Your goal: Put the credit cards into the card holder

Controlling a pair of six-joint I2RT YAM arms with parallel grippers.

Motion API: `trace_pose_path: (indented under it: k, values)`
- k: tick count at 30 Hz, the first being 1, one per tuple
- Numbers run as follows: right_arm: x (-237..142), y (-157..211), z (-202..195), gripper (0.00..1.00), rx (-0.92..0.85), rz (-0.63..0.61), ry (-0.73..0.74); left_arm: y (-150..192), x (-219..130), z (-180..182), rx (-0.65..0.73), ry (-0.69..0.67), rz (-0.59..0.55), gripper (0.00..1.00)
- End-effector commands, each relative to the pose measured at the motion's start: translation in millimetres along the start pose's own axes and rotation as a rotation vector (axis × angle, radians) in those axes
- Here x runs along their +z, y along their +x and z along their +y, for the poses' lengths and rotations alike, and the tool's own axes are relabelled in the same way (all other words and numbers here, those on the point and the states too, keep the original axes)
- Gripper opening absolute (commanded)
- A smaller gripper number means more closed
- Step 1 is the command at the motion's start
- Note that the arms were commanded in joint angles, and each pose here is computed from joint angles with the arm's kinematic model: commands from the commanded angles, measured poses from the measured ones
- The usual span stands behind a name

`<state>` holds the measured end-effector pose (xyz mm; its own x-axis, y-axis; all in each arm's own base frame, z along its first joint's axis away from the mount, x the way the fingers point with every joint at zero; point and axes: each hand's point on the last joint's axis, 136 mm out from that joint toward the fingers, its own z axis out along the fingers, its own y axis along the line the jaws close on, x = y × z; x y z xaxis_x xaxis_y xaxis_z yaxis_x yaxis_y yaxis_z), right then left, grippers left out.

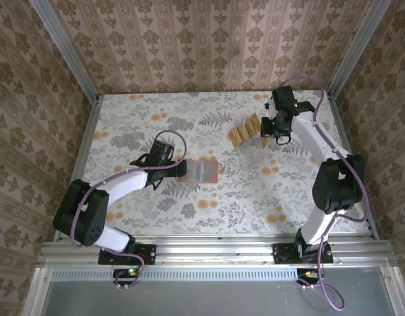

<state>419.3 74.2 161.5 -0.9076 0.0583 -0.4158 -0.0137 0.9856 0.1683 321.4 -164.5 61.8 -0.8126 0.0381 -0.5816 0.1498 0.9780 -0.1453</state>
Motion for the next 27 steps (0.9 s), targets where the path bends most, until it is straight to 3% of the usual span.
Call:
trace_pose_path:
  k: [1,27]
  values:
    - [-15,-3,1,0.00,-0.023,-0.019,0.010,-6,0,-3,0.010,0.006,0.002,1.00]
    - [24,24,-8,0.00,-0.103,0.071,0.021,-4,-1,-5,0.014,0.006,-0.003,1.00]
